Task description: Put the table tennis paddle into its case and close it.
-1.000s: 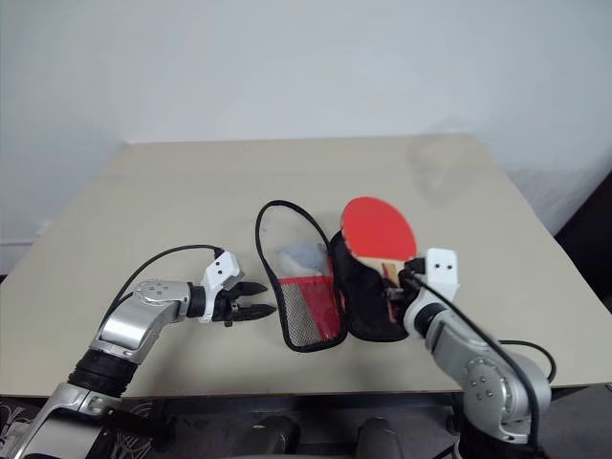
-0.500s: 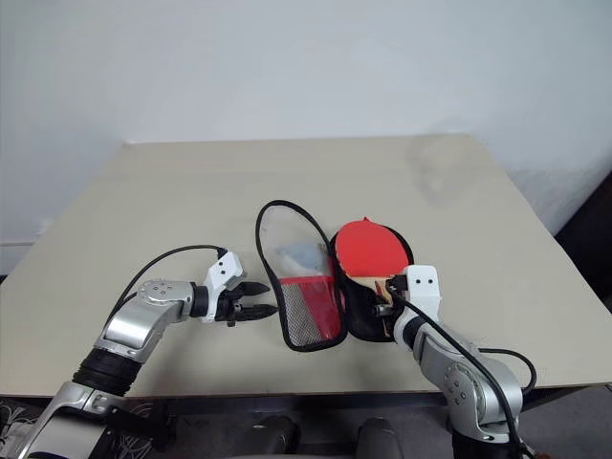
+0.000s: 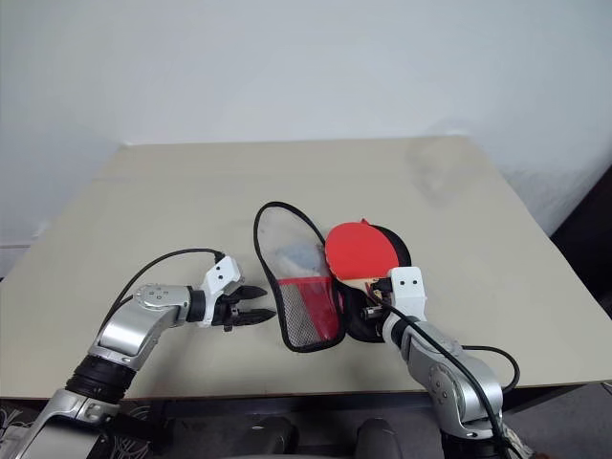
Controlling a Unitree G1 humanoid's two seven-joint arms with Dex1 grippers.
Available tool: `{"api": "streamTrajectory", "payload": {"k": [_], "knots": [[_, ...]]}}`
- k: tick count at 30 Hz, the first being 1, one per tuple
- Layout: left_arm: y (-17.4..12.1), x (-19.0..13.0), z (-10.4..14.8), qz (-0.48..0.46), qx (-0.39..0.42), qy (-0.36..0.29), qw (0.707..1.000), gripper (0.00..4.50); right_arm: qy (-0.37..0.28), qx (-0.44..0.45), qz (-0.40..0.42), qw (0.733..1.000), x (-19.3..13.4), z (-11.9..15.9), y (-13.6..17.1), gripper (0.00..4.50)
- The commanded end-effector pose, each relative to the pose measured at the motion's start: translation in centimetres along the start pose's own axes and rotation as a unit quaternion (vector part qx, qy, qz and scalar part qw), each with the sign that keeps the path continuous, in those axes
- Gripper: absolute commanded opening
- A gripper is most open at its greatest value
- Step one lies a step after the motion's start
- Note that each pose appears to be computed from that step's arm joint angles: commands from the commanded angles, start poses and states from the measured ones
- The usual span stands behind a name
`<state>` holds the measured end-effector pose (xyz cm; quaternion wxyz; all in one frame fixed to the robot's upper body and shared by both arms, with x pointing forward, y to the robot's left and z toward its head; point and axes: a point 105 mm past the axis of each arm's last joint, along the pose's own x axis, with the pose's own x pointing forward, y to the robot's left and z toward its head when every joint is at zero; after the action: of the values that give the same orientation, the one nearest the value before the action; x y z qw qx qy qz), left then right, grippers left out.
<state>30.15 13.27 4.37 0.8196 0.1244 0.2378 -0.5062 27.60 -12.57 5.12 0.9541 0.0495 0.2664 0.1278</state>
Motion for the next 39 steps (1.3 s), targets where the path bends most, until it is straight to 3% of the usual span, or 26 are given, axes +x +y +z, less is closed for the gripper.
{"api": "streamTrajectory", "payload": {"k": [1,9,15,20,24,28,32,39], "knots": [[0.3,-0.6,1.0,0.012,0.015,-0.014,1.000,2.96,0.013,0.008,0.001,1.000,0.4,-0.6,-0.1,1.85],[0.4,-0.6,1.2,0.014,0.014,-0.015,1.000,2.96,0.008,0.005,-0.018,1.000,0.1,-0.1,-1.2,4.48],[0.4,-0.5,1.3,0.012,0.015,-0.016,1.000,2.96,-0.087,0.031,0.029,0.995,-1.5,3.4,-0.6,4.48],[0.5,0.1,2.6,0.006,0.012,-0.040,0.999,2.96,-0.167,0.042,0.056,0.984,-3.1,6.2,-2.1,4.48],[0.8,1.2,4.7,0.005,0.007,-0.072,0.997,2.96,-0.244,0.080,0.145,0.956,-5.0,9.0,-2.5,4.48],[1.0,2.9,6.6,0.013,-0.008,-0.103,0.995,2.96,-0.299,0.110,0.127,0.939,-5.7,11.1,-4.8,4.48],[-0.2,5.7,8.4,0.001,-0.010,-0.122,0.992,2.96,-0.343,0.132,0.058,0.928,-5.8,12.9,-7.6,4.48],[-2.2,9.3,10.7,-0.007,-0.042,-0.150,0.988,2.96,-0.375,0.152,0.005,0.914,-6.0,13.7,-9.9,4.48]]}}
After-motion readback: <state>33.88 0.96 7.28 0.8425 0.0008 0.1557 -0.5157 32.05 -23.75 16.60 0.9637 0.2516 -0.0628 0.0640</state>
